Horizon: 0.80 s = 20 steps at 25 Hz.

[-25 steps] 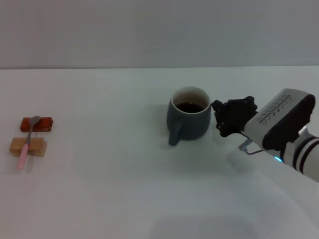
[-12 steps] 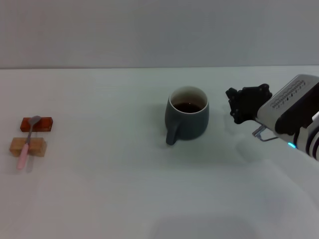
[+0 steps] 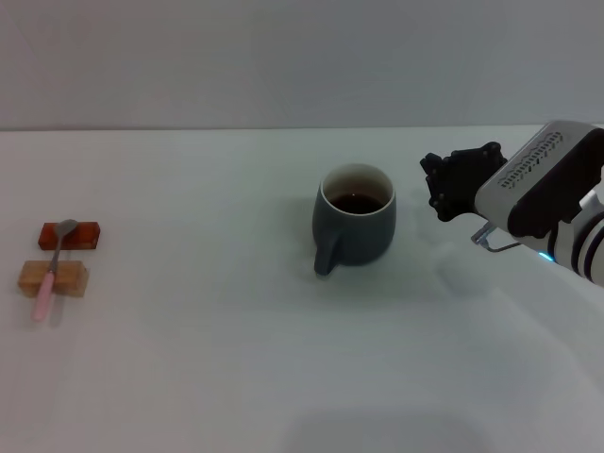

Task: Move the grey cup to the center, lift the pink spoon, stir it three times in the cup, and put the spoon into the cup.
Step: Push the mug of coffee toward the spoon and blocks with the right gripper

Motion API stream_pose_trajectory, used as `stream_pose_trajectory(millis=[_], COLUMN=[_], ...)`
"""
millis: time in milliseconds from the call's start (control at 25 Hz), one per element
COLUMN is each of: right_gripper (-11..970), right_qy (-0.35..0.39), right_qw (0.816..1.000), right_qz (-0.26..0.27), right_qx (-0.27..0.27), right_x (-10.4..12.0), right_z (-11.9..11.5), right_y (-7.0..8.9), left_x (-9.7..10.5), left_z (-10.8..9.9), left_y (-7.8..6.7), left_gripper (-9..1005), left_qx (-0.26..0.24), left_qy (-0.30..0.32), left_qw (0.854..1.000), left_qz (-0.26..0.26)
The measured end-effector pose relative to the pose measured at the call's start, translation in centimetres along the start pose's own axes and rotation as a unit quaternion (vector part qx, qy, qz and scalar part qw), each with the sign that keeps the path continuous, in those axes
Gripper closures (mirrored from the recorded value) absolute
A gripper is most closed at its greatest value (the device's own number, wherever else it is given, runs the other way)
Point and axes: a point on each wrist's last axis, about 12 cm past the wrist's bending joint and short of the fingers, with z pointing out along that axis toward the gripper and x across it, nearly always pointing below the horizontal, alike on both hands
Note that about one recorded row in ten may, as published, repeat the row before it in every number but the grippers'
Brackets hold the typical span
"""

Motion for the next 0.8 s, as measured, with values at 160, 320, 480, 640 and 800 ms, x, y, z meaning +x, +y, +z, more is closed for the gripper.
stream_pose_trajectory(millis=[160, 320, 480, 640, 800], right_gripper=[937, 937, 937, 937, 938], right_qy=[0.001, 0.003, 0.003, 0.001, 0.003], right_qw=[1.0, 1.0, 1.0, 1.0, 0.999], right_qz=[-0.004, -0.009, -0.012, -0.017, -0.028], right_qx=[-0.004, -0.014, -0.017, -0.024, -0.033], right_x=[-0.2, -0.3, -0.5, -0.7, -1.0], right_z=[0.2, 0.3, 0.3, 0.5, 0.8], right_y=[0.2, 0.8, 1.0, 1.3, 1.7], left_x=[0.1, 0.1, 0.1, 0.1, 0.1], left_z=[-0.1, -0.2, -0.2, -0.2, -0.2], left_y=[0.0, 0.0, 0.1, 0.1, 0.0], left_gripper=[159, 159, 159, 160, 160], left_qx=[-0.002, -0.003, -0.003, -0.003, -0.003], left_qy=[0.0, 0.0, 0.0, -0.001, -0.001], left_qw=[1.0, 1.0, 1.0, 1.0, 1.0], left_qz=[-0.003, -0.004, -0.004, -0.004, -0.004])
